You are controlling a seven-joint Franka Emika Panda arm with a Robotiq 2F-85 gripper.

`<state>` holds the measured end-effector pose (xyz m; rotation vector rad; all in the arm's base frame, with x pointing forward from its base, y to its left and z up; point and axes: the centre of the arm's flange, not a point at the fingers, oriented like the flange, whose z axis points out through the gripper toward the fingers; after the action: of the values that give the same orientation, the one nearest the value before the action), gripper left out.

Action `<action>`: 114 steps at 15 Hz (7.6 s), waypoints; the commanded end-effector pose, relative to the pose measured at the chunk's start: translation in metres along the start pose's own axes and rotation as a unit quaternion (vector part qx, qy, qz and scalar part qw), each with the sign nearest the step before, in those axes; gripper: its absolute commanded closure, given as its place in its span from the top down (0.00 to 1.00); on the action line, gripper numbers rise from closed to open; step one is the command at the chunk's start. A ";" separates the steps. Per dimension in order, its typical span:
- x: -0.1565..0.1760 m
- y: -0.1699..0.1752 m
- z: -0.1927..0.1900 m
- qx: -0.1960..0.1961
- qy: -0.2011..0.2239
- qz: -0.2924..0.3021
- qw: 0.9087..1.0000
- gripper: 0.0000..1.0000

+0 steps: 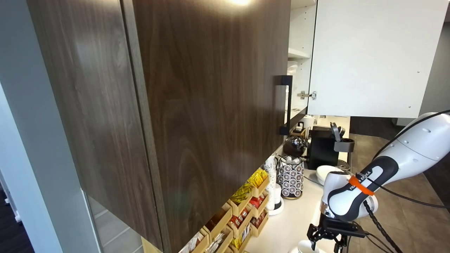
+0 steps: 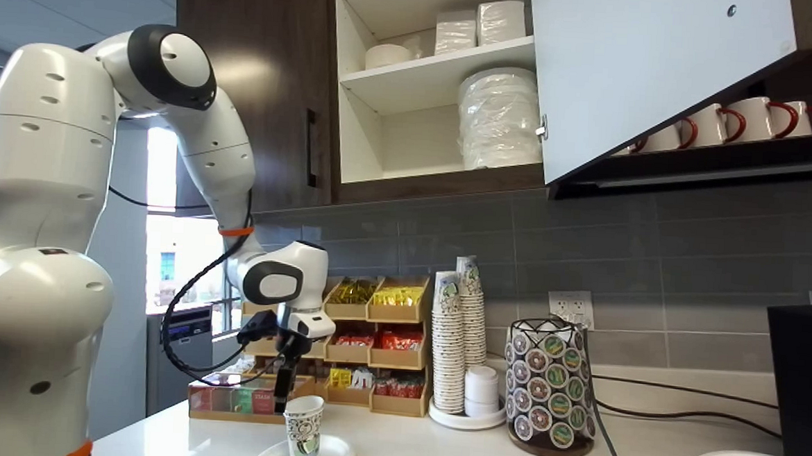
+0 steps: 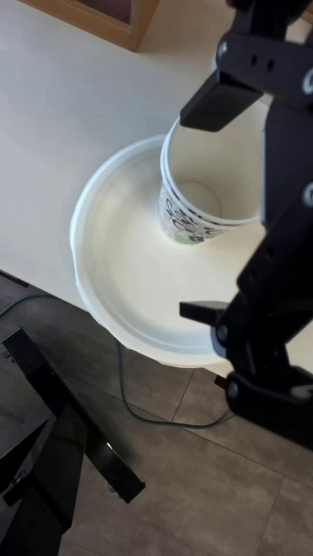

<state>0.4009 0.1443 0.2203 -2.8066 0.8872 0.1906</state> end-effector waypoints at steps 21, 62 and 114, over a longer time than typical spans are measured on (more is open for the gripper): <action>0.017 -0.007 0.027 0.013 -0.038 0.076 0.996 0.00; 0.031 -0.028 0.030 0.017 -0.031 0.070 0.997 0.01; 0.068 0.087 -0.088 0.064 0.028 0.243 0.968 0.01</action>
<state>0.4066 0.0307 0.3055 -2.4814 1.4527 0.0854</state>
